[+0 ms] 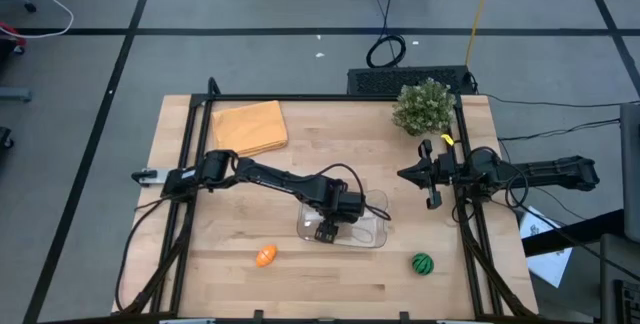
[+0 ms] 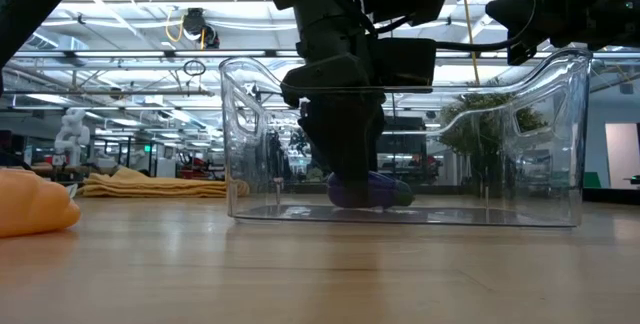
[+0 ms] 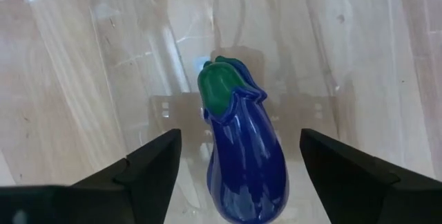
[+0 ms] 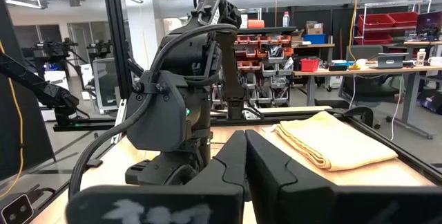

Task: Pick and placing Produce into tupperware
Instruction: Put the purple eggplant into the transparent bin

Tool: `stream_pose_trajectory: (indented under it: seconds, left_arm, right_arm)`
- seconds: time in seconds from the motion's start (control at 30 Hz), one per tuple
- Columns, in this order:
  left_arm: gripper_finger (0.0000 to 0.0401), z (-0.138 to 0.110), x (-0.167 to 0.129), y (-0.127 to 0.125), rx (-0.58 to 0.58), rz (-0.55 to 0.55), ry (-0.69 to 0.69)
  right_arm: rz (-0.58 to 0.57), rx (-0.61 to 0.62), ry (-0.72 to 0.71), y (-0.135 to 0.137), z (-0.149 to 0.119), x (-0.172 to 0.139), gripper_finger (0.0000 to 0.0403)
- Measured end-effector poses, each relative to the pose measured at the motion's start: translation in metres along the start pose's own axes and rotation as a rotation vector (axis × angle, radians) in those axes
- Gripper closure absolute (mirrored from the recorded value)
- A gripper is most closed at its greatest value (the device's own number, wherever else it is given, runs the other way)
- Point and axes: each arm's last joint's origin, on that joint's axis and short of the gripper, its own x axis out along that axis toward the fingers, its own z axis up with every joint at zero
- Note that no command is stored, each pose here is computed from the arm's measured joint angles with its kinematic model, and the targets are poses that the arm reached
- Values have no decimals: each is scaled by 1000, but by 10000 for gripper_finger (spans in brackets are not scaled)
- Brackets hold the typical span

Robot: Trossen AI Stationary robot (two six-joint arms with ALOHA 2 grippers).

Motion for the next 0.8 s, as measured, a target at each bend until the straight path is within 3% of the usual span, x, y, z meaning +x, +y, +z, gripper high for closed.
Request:
stream_pose_trajectory:
  seconds: [0.8]
  left_arm:
    - [100, 9, -17, -8, 62, 63, 18]
  right_arm:
    - [0, 0, 0, 0, 0, 0, 403]
